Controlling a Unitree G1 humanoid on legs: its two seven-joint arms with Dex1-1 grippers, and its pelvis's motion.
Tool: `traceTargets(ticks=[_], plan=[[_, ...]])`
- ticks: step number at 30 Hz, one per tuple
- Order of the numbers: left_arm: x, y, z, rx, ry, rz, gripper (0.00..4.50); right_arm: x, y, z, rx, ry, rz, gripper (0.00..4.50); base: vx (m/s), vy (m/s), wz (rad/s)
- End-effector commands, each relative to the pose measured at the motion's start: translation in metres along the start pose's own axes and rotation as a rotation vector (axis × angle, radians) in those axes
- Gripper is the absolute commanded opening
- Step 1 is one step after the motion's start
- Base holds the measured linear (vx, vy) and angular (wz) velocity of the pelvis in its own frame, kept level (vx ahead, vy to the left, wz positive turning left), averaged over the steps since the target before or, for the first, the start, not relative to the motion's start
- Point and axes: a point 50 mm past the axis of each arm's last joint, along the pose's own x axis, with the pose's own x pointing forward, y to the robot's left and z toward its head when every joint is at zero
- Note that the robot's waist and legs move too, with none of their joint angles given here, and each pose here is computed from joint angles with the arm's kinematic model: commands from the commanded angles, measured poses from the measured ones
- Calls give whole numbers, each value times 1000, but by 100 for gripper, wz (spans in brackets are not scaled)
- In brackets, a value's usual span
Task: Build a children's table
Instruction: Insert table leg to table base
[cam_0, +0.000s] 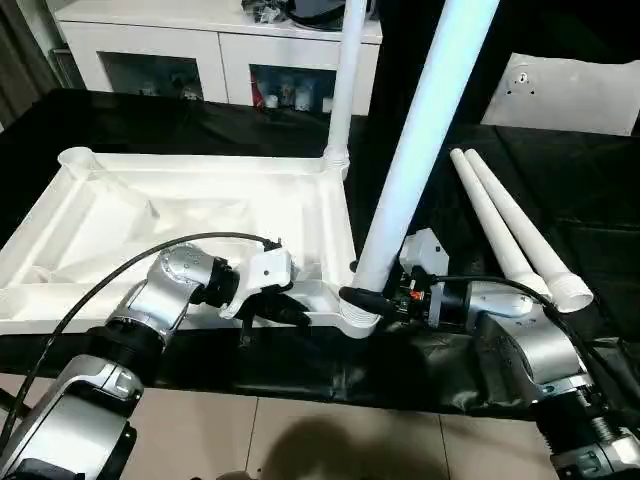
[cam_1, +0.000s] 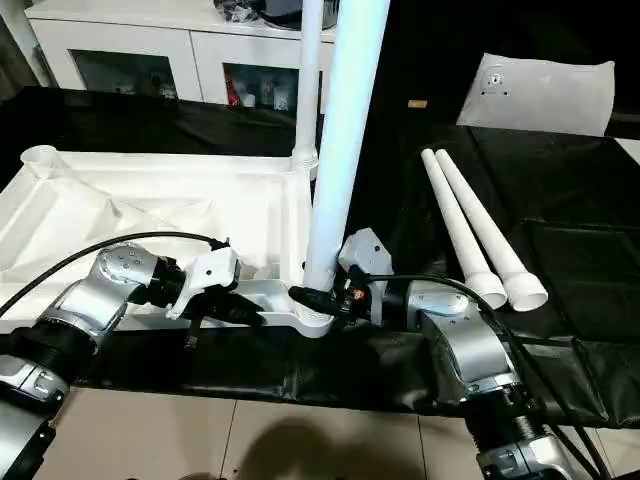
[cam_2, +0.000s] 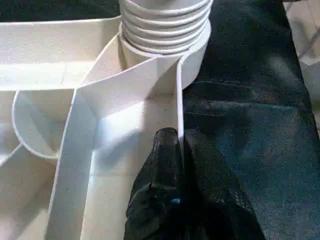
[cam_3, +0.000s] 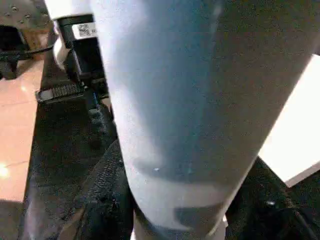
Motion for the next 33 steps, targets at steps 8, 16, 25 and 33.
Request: traceTargets(ticks=[8,16,25,33], plan=[[7,-14,7,-138,-93,255,0,11,-9,-40,177,53,-346,189,0,0,0],[45,-30,38,-188,-167,268,0,24,-27,-40,252,44,-613,189,0,0,0],[46,-23,35,-183,-95,315,0,37,-20,-38,274,46,-629,189,0,0,0],[35,-18,28,-176,-72,340,0,38,-19,-36,294,13,-612,189,0,0,0]])
